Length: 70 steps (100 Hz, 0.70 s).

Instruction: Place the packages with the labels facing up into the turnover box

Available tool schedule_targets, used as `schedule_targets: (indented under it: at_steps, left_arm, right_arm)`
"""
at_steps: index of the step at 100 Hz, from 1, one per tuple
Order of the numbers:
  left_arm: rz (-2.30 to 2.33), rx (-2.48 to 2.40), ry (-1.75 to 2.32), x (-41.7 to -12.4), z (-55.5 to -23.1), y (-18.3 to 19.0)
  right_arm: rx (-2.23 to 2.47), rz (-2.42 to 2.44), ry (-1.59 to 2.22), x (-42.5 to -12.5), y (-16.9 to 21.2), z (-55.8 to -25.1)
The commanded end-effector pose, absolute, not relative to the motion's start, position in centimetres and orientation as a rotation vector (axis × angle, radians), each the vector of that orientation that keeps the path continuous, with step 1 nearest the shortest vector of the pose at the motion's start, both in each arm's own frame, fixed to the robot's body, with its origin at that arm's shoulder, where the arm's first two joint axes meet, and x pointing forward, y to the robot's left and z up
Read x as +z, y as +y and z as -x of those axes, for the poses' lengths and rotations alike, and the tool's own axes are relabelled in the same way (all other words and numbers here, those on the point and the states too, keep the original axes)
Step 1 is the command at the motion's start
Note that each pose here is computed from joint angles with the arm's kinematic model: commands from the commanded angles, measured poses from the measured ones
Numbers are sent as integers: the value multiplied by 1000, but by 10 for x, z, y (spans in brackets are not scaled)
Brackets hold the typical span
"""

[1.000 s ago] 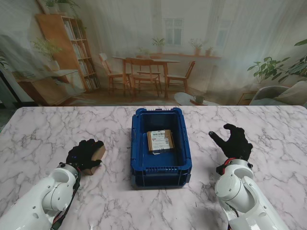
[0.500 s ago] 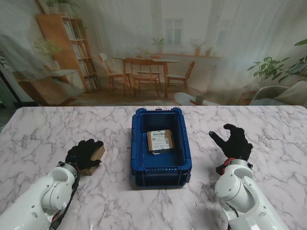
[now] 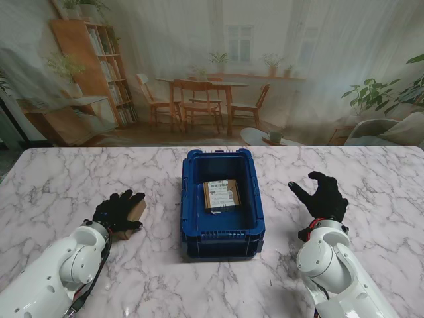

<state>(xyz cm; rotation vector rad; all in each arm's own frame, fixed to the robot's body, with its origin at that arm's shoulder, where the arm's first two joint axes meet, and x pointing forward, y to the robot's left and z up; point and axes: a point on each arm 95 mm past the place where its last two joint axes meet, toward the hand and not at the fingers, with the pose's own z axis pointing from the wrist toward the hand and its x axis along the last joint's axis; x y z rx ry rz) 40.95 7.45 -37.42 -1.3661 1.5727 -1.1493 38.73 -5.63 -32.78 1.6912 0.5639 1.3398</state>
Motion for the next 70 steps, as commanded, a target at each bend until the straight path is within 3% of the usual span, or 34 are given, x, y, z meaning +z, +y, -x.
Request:
schedule_targets:
  at_steps: [1, 70]
  left_arm:
    - [1458, -1041, 1658, -412, -391, 81]
    - [1395, -1147, 1586, -389, -393, 79]
  right_arm:
    - [1334, -1700, 567, -330, -56, -387]
    - [1330, -1704, 560, -330, -55, -387]
